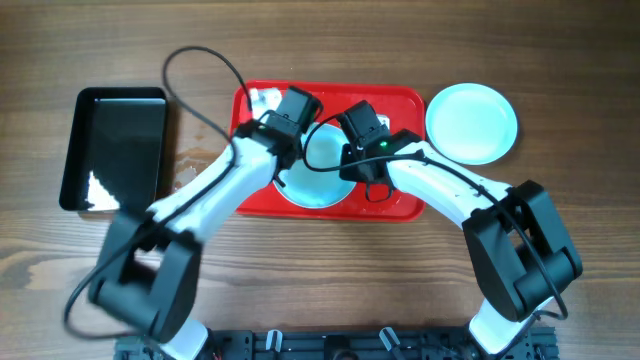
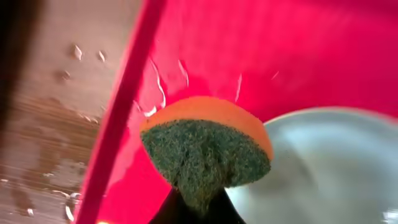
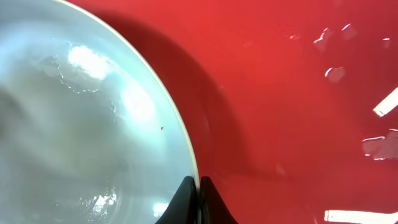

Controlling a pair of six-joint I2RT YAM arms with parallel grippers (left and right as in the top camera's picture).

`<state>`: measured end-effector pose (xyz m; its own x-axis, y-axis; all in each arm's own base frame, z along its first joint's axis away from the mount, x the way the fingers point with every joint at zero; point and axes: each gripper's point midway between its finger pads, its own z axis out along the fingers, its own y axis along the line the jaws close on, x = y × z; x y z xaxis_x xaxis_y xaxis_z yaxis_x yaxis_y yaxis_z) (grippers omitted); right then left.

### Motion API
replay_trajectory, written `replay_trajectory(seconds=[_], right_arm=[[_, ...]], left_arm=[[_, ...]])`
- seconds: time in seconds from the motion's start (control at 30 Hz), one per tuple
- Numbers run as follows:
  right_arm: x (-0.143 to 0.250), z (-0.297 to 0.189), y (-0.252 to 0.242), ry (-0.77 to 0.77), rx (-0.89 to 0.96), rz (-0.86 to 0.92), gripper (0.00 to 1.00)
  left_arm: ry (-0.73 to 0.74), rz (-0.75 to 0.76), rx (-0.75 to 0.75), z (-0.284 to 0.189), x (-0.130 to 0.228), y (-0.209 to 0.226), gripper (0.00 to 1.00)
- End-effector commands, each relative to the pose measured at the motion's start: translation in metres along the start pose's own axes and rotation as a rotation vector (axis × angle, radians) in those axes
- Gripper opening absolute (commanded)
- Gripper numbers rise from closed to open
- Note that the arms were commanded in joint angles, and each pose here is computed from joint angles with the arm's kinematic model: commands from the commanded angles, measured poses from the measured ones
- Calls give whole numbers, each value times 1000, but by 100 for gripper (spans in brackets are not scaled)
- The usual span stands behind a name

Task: Clean dirty plates on tray and stack at the side
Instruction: 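Keep scrubbing the plate with the left sponge while the right holds it, then lift the plate with the right gripper and stack it on the table plates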

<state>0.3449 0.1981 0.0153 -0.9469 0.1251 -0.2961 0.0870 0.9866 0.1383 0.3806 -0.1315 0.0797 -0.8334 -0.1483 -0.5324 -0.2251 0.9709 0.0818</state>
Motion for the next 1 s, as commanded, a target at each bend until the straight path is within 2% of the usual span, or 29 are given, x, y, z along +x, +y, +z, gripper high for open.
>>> replay_trajectory(seconds=[0.0,0.1,0.17,0.3,0.4,0.5,0.6,0.8,0.87,0.97], right_arm=[[-8,1,-4,-28,31,12,4],[-9,1,-4,-30,30,12,4],[-9,1,-4,-30,29,12,4],[-9,1,-4,-30,29,12,4],[-9,1,-4,-29,30,12,4],[-8,1,-4,-29,30,12,4],[-8,1,-5,-27,32,11,4],[-8,1,-5,-27,32,10,4],[-8,1,-5,-25,33,11,4],[-10,0,-4,-30,30,14,4]], left_arm=[[24,-21,117,-19,-1,-13,4],[175,-6,271,-13,28,-44,4],[254,3,316,-3,45,-56,4],[373,23,306,25,78,-63,4],[404,45,213,39,91,-46,4],[313,63,37,46,75,-11,4],[209,62,-67,45,52,10,4],[-127,47,-364,11,-18,64,4],[-188,32,-403,-3,-31,73,4],[-202,-12,-339,-17,-38,69,4]])
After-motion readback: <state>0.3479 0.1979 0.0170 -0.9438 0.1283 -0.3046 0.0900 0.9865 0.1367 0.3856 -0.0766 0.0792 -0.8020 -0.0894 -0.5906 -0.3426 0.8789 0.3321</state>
